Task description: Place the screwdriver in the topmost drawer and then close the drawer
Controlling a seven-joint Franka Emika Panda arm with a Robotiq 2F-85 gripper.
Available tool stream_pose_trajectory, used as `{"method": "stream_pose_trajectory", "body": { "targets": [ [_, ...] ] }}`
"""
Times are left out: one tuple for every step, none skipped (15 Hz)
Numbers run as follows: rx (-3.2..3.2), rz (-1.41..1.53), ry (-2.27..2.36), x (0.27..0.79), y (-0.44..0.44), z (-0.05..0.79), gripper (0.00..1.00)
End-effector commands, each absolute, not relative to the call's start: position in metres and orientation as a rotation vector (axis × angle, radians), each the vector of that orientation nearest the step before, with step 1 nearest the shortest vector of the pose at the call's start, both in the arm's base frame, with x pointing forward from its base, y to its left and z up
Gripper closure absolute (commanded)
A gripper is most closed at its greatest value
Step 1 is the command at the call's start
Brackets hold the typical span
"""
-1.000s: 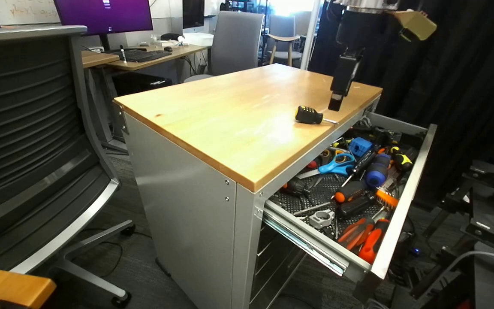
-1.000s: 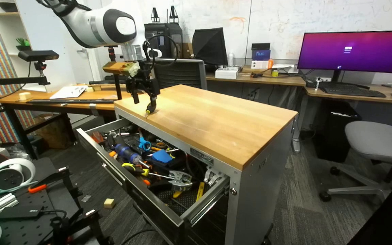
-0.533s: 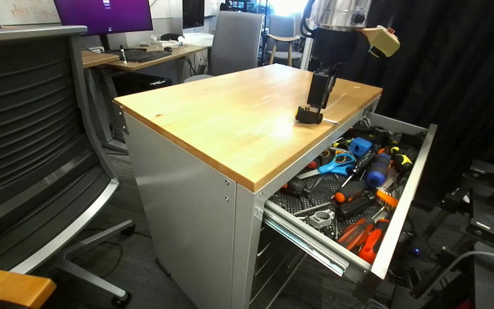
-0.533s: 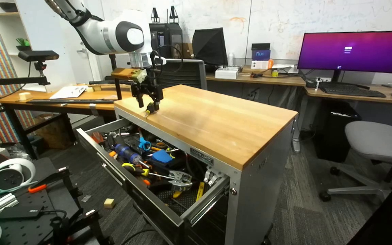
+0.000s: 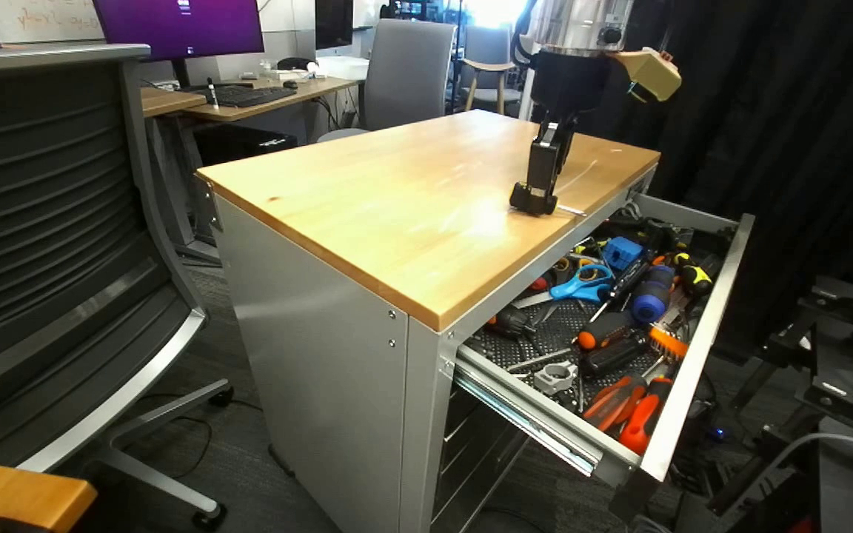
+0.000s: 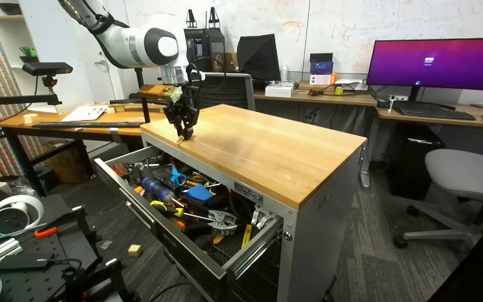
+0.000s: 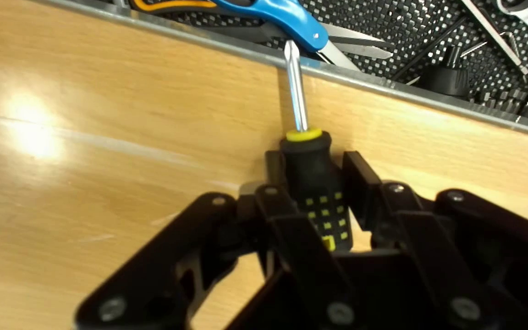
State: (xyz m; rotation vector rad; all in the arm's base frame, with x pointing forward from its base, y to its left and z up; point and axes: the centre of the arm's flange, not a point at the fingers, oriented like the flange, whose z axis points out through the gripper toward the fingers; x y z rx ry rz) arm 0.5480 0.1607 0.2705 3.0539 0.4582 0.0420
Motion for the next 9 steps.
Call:
{"method": "stream_pose_trajectory", "body": {
  "targets": [
    [3.086,-0.022,0.515,0.549,0.158,0.266,0.85],
    [3.092,-0.068,0.532,0.544,0.155,0.261,0.85],
    [3.089,-0.094,0.547,0.538,0.154,0.258,0.85],
    [3.078,-0.101,0.561,0.53,0.152,0.256,0.85],
    [3.068,-0.11,0.577,0.524,0.152,0.254,0.85],
    [3.059,-0.117,0.586,0.519,0.153,0.251,0.85],
    [3.057,-0.115,0.6,0.514,0.154,0.25,0.85],
    [3.056,-0.112,0.625,0.508,0.156,0.251,0.85],
    [3.054,-0.101,0.642,0.504,0.157,0.252,0.85]
  ]
}}
